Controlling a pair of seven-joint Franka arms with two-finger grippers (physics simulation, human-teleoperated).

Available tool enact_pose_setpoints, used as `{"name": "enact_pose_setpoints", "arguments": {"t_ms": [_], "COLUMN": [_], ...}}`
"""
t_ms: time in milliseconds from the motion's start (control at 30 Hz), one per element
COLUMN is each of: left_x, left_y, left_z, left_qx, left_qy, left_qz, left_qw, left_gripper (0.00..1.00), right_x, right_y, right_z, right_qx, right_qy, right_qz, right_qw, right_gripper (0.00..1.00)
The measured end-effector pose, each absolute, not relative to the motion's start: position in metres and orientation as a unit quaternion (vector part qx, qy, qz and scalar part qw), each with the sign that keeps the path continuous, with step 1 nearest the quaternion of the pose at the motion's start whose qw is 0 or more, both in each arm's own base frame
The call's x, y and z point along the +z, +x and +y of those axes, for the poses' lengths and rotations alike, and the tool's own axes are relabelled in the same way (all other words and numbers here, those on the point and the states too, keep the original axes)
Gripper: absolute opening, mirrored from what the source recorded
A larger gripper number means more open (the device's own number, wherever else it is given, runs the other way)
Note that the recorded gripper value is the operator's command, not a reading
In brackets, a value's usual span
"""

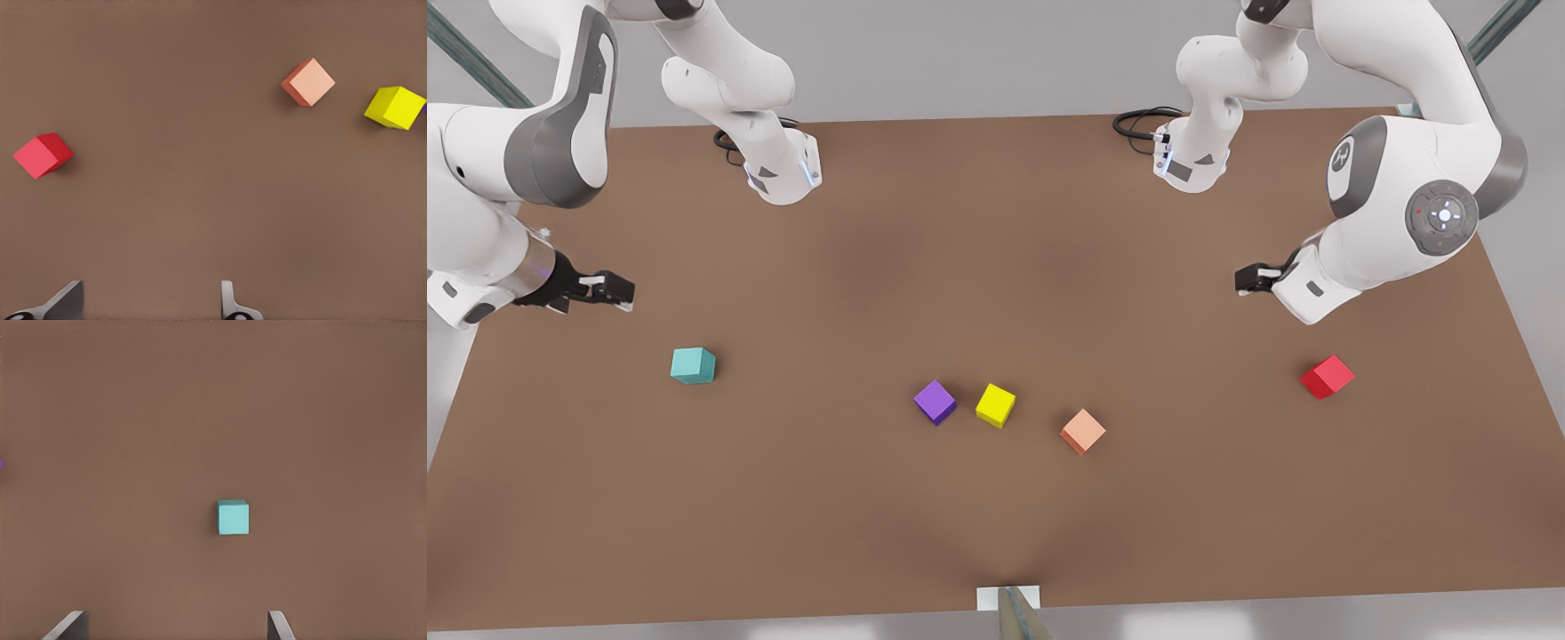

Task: Pick up red wooden cube and pass to hand red wooden cube and place in blue wooden cube

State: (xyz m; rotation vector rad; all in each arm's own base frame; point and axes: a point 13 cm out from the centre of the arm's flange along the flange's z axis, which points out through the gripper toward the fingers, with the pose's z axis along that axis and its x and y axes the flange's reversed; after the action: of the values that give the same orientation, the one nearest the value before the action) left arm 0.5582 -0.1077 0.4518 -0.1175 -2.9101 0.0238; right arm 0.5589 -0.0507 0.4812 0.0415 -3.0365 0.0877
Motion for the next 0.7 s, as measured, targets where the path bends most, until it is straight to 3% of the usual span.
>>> {"name": "enact_pose_setpoints", "arguments": {"t_ms": [133, 333, 467, 700], "left_x": [0.432, 0.271, 0.184, 0.149], "left_y": [0.568, 0.63, 0.615, 0.62], "left_z": [-0.102, 0.063, 0.13, 0.183], "left_qx": [0.004, 0.006, 0.011, 0.009], "left_qy": [-0.031, 0.12, 0.198, 0.262], "left_qz": [-0.992, -0.98, -0.969, -0.962], "left_qw": [0.123, 0.158, 0.149, 0.079], "left_gripper": [1.0, 1.0, 1.0, 1.0], "right_x": [0.48, 0.476, 0.473, 0.468], "right_y": [0.561, 0.563, 0.564, 0.564], "right_z": [-0.049, -0.048, -0.047, -0.046], "right_qx": [0.026, 0.017, 0.012, 0.007], "right_qy": [0.018, 0.019, 0.021, 0.023], "right_qz": [-0.998, -0.998, -0.998, -0.998], "right_qw": [0.049, 0.049, 0.051, 0.054], "right_gripper": [1.0, 1.0, 1.0, 1.0]}}
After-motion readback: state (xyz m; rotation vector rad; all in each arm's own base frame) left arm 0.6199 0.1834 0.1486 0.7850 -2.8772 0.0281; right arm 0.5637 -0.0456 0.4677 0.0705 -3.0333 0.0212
